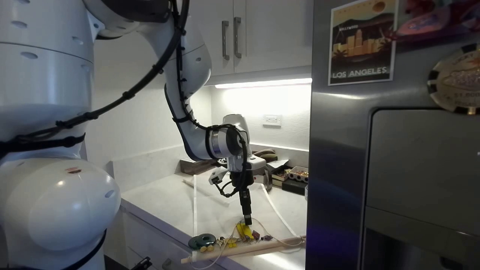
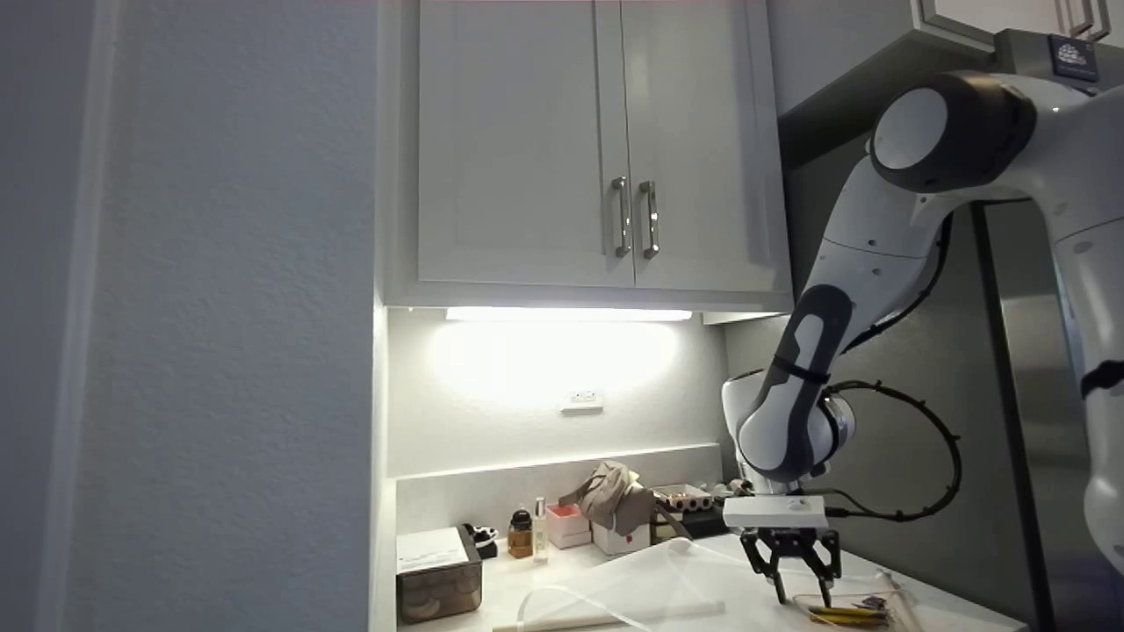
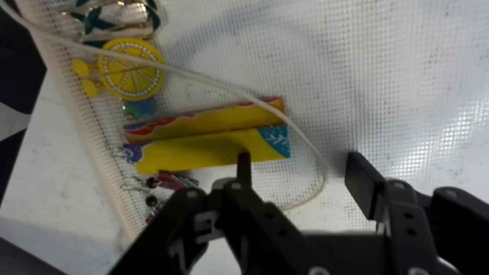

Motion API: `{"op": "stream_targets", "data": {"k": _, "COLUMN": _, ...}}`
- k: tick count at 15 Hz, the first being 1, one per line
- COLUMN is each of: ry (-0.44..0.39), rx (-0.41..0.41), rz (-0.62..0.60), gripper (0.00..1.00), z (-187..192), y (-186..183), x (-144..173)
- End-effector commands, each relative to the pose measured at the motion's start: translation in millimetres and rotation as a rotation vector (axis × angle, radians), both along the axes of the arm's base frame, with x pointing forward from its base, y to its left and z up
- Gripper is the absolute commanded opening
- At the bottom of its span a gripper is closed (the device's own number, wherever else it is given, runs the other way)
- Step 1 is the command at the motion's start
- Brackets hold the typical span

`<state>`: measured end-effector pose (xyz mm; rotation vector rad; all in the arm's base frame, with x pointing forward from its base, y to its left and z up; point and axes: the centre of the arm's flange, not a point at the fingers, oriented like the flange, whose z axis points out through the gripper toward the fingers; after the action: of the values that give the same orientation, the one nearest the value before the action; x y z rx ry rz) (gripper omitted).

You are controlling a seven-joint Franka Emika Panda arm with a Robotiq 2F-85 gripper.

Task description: Take the bottle on the counter, put it in the kitchen cabinet and close it, then take the blind on the counter and hang it to the wall

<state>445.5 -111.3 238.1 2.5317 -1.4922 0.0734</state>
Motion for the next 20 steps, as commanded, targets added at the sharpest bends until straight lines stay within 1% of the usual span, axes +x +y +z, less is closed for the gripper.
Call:
{"op": "stream_targets", "data": {"k": 1, "ry": -0.002, "rx": -0.006, "rz": 0.002, "gripper": 0.41, "z": 2, "y": -4, "x": 1}}
{"op": "stream_targets", "data": {"k": 6, "ry": -0.009, "rx": -0.008, "rz": -0.001, "gripper": 0.01, "z": 4, "y": -10, "x": 0}}
{"op": "stream_targets", "data": {"k": 7, "ry": -0.009, "rx": -0.009, "rz": -0.004, "gripper": 0.00, "z": 4, "y": -12, "x": 0}}
{"op": "stream_targets", "data": {"k": 10, "ry": -0.008, "rx": -0.011, "rz": -0.012, "gripper": 0.00, "z": 5, "y": -16, "x": -2}}
{"op": "stream_targets", "data": {"k": 14, "ry": -0.016, "rx": -0.021, "rz": -0.022, "gripper": 0.00, "z": 15, "y": -13, "x": 0}}
{"op": "stream_targets", "data": {"k": 17, "ry": -0.042, "rx": -0.040, "rz": 0.005, "gripper": 0.00, "z": 40, "y": -3, "x": 6}}
{"op": "stream_targets", "data": {"k": 20, "ry": -0.065, "rx": -0.067, "rz": 0.067, "gripper": 0.00, "z": 77, "y": 15, "x": 15}}
